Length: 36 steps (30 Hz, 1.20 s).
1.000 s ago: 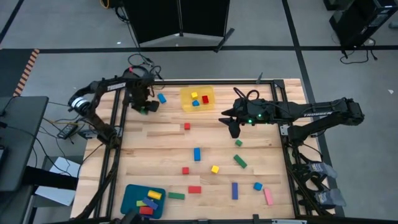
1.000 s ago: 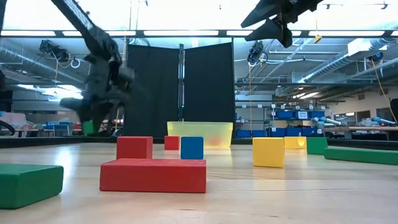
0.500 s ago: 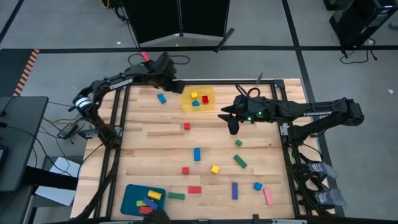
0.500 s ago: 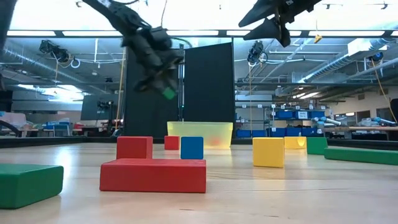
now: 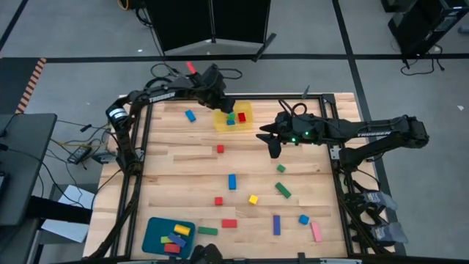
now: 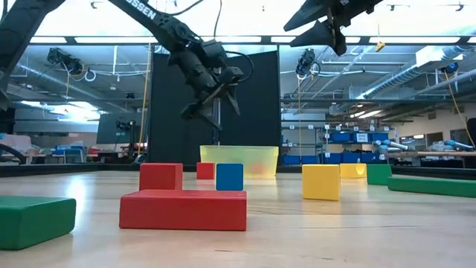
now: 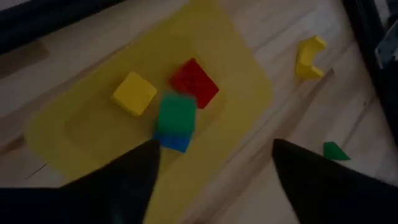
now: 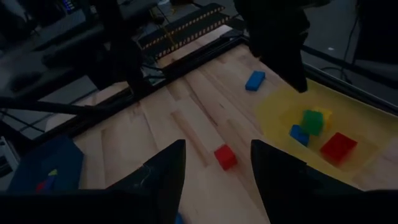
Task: Sort blocks by size
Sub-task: Put the green square block into the yellow bin, then put the bottom blue rectangular block into the blue bin
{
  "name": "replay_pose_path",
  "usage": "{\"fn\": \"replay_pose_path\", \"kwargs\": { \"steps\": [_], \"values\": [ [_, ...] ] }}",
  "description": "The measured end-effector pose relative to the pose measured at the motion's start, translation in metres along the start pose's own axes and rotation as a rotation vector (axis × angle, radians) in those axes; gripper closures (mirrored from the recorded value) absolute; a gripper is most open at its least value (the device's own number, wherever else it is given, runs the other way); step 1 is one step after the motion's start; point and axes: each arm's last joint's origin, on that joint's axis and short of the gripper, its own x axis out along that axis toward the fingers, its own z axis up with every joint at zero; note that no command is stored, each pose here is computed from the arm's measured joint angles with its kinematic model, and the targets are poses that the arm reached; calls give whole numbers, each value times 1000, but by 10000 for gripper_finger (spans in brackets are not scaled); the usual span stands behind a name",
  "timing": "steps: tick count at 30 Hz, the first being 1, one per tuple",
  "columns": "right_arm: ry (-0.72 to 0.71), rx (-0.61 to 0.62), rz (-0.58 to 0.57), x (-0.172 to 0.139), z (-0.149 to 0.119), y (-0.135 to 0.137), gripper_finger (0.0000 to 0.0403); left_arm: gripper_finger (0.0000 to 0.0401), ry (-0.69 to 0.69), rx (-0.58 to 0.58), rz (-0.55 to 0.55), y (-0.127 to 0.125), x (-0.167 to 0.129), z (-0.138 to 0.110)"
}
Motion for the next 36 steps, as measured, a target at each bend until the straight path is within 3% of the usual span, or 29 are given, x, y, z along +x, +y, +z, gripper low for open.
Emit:
{"fn": "replay_pose_path", "kwargs": {
  "steps": [3, 6, 16, 26, 31, 36],
  "values": [
    [11, -3, -1, 3, -3, 2, 211, 31, -32, 22, 0, -3, -15, 1],
    [60, -7, 17, 12, -11, 7, 211, 21, -80, 59, 36, -8, -40, -1],
    [295, 126, -17, 64, -61, 39, 211, 72, -254, 66, 44, -11, -151, -20],
    [352, 170, 48, 109, -65, 102, 208, 91, -378, 130, -18, -22, -236, -67],
    [358, 300, -40, 132, -72, 122, 191, 91, -391, 156, -92, -25, -264, -92],
    [446, 430, -281, 150, -90, 127, 172, 91, -399, 211, -112, -23, -288, -119]
  ]
}}
